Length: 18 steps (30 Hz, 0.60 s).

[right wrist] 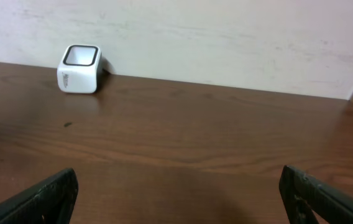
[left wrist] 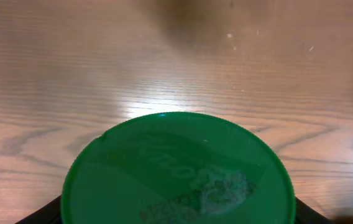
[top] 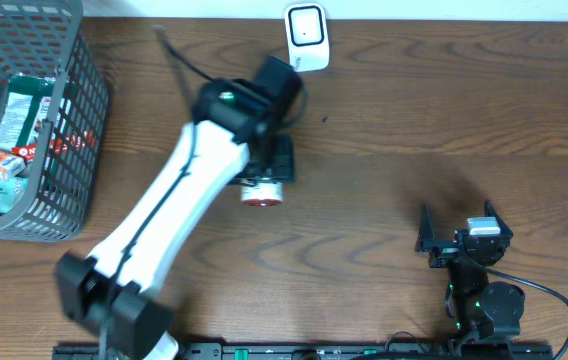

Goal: Scan the item barcode
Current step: 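Carry the jar to the table center and set it down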

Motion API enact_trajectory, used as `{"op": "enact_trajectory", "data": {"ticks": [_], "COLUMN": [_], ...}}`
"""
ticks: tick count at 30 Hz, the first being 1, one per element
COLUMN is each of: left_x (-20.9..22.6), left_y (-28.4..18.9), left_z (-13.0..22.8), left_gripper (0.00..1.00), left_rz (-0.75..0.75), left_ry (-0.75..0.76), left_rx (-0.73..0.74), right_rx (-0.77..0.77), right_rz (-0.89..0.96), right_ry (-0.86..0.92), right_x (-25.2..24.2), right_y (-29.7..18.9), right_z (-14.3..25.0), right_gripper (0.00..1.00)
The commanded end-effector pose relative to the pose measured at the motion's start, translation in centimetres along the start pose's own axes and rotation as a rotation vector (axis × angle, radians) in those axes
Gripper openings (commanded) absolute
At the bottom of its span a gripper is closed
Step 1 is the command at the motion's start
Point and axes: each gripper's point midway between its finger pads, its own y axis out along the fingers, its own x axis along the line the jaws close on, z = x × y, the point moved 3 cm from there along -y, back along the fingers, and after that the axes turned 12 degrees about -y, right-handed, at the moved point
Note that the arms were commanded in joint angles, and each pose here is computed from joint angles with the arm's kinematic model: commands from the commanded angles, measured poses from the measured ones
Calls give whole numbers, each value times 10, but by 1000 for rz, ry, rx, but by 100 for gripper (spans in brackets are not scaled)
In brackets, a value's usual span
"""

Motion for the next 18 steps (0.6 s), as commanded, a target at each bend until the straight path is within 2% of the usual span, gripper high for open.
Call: {"op": "enact_trajectory", "data": {"ticks": [1, 10, 18], "left_x": [-11, -60, -80], "left_y": [31, 121, 159], "left_z": [6, 23, 27], "left_gripper": [56, 56, 56], "left_rz": [-64, -72, -71], "left_ry": [39, 124, 112], "left_rx": [63, 190, 181], "right_rx": [9, 9, 9], "right_rz": [17, 17, 17], "right_ry": [-5, -5, -5], "right_x": [-4, -4, -4], "right_y": [0, 0, 0], "right_z": [2, 2, 2], "right_gripper": [99, 99, 99]}}
